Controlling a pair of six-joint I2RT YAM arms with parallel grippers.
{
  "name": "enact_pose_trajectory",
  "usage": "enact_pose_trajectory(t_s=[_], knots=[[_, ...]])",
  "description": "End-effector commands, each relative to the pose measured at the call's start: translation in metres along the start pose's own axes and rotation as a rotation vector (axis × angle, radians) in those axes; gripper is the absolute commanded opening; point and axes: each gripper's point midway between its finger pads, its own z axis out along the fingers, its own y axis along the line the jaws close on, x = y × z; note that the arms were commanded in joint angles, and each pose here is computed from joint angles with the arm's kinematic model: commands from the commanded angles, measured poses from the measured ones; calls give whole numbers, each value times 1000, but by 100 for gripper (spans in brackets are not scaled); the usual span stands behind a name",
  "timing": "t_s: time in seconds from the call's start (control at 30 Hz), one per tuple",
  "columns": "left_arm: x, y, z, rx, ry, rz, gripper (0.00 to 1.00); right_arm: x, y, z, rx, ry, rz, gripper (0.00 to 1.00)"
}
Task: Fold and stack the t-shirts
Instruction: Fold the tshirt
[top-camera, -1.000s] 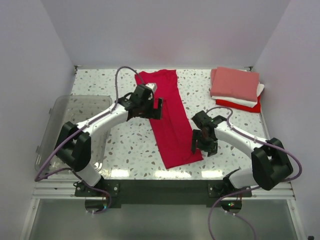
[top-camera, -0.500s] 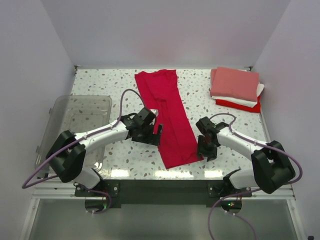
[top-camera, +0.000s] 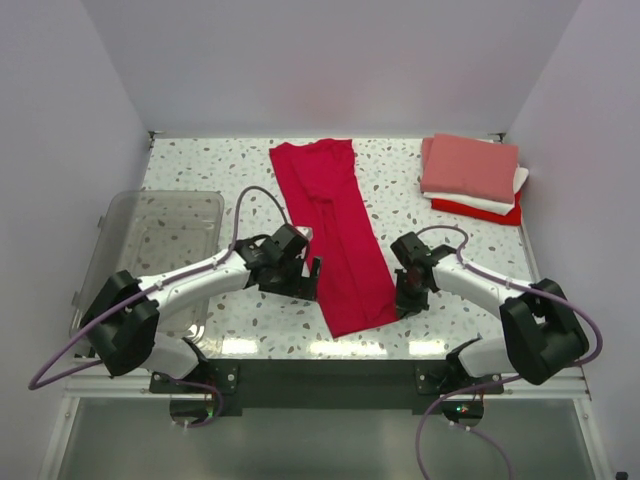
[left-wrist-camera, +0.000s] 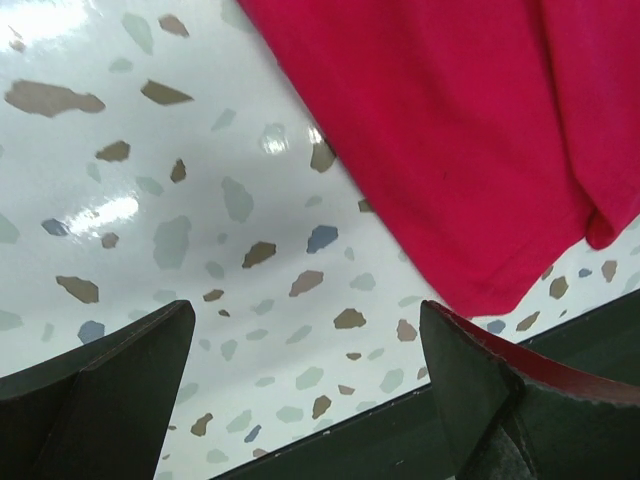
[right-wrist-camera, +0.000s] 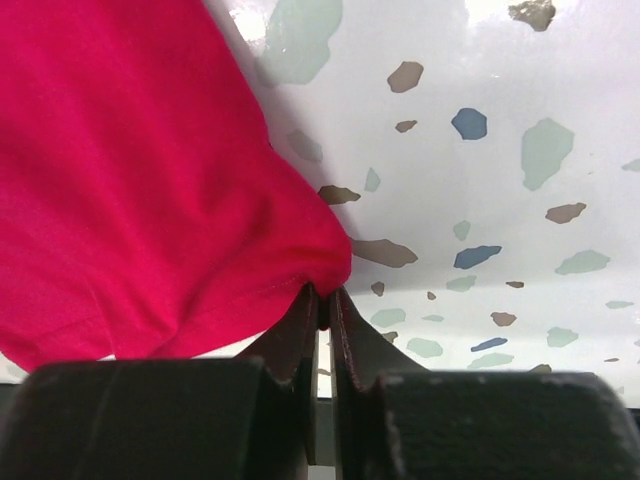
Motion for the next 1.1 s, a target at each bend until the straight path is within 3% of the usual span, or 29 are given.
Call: enact_pose_trajectory(t_s=[0.0, 0.3, 0.77, 1.07], knots=[[13, -6, -6, 0, 3, 38, 100, 10, -2, 7, -11, 31, -13, 3], [48, -17, -4, 6, 63, -3, 100, 38, 17, -5, -8, 68, -86, 0], [72, -31, 5, 26, 122, -62, 98, 52, 23, -7, -58, 83, -65, 0], [104, -31, 18, -67, 175, -36, 98, 52, 23, -6, -67, 75, -71, 0]])
